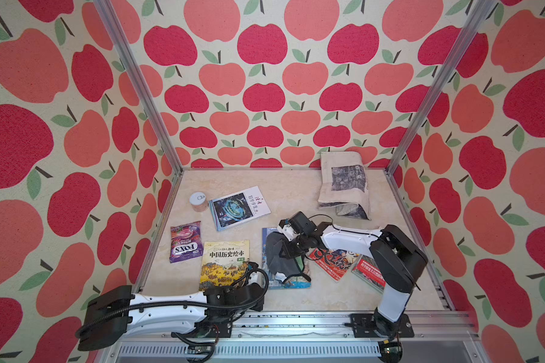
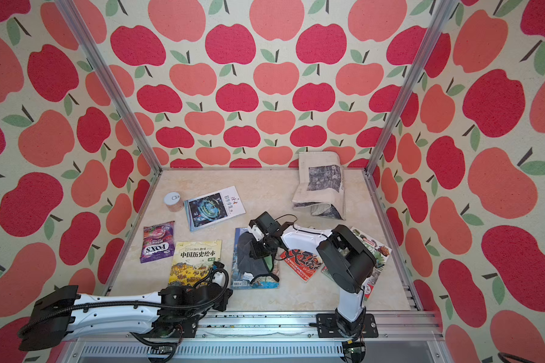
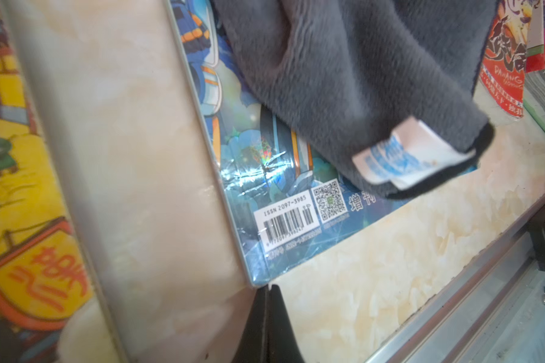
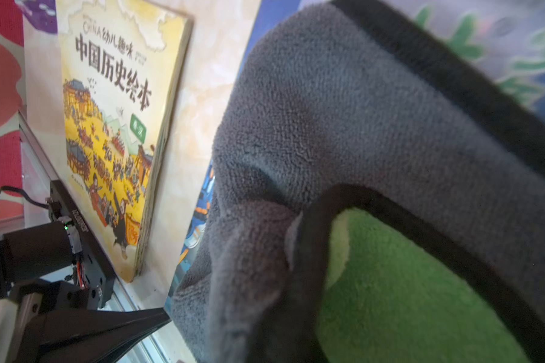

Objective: Wipe the cover of the book
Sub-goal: Adjust the book at the center of the board.

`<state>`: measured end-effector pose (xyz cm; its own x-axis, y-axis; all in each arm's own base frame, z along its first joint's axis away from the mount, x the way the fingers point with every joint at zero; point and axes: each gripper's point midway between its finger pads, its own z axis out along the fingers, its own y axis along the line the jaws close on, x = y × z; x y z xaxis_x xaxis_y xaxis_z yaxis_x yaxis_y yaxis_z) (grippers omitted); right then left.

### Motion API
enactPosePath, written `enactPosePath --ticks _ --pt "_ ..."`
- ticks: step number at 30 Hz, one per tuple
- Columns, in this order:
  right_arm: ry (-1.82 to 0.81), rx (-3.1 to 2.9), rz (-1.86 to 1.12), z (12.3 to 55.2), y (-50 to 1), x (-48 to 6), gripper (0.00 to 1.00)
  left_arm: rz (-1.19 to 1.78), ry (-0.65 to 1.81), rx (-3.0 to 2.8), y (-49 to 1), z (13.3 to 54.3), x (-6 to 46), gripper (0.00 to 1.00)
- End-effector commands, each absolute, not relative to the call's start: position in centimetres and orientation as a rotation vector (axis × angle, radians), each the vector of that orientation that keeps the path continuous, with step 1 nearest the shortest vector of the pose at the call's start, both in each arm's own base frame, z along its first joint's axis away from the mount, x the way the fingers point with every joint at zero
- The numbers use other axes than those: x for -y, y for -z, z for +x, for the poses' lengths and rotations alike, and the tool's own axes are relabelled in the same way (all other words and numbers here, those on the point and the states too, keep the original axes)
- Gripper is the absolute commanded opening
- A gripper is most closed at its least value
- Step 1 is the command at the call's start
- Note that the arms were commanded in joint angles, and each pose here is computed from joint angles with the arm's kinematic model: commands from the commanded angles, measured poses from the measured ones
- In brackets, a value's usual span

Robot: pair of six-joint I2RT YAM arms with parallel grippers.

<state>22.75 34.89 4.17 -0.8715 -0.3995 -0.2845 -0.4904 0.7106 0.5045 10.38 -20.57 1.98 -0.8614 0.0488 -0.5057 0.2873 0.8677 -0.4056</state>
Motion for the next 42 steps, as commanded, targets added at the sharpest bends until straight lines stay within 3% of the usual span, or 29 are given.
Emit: enactPosePath --ticks 1,6,9,22,29,42 --pt "-0.791 -2.75 -0.642 26.2 -4.2 -32.7 0.0 0.235 0.519 -2.579 -0.7 10.6 18.5 0.0" --pt "-0.735 -2.745 -0.565 30.6 -3.9 -31.8 0.0 0.243 0.511 -2.582 -0.6 10.8 19.1 0.0" --pt "-0.755 -2.747 -0.578 30.6 -3.9 -32.3 0.0 0.244 0.503 -2.586 -0.6 11.0 19.6 0.01" --pt "-0.702 -2.786 -0.789 17.2 -3.1 -28.4 0.0 0.265 0.508 -2.606 0.3 11.3 21.2 0.01" --pt "-0.738 -2.742 -0.871 14.4 -4.7 -27.7 0.0 0.254 0.524 -2.596 -0.1 11.3 21.0 0.01" --pt "-0.913 -2.616 -1.102 15.0 -4.1 -40.6 0.0 0.219 0.567 -2.56 -2.0 11.6 20.0 0.01"
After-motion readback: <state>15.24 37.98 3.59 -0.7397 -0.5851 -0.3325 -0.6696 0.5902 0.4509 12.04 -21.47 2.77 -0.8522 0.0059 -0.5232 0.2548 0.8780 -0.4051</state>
